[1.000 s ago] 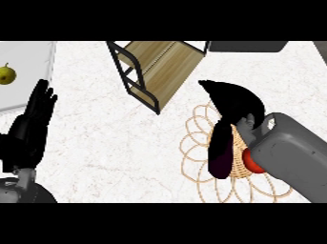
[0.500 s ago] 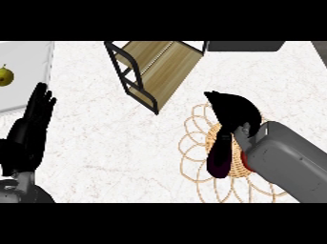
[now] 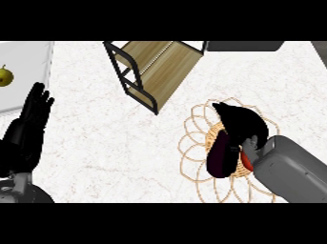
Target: Pick the eggplant from the placemat and place it in the tiered shelf
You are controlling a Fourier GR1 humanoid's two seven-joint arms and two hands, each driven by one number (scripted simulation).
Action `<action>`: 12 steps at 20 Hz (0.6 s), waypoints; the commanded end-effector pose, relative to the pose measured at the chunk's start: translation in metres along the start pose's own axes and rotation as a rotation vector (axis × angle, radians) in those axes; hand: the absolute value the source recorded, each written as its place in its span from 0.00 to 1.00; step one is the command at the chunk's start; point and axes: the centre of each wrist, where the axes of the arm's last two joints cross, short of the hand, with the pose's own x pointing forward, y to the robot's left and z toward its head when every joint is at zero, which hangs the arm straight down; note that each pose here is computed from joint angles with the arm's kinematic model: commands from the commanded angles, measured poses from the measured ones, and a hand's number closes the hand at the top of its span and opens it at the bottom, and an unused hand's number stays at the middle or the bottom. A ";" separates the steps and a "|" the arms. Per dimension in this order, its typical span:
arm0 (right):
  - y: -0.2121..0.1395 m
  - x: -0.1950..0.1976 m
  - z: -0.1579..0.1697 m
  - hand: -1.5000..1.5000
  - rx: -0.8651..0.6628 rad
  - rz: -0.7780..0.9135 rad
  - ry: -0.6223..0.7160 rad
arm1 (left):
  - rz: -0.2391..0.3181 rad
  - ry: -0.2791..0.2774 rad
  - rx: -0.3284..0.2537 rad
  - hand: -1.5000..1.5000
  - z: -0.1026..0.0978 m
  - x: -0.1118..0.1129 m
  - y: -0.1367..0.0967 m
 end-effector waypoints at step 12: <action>0.021 -0.009 -0.023 0.00 -0.014 0.007 0.071 | -0.013 -0.001 0.000 0.50 0.002 -0.020 -0.007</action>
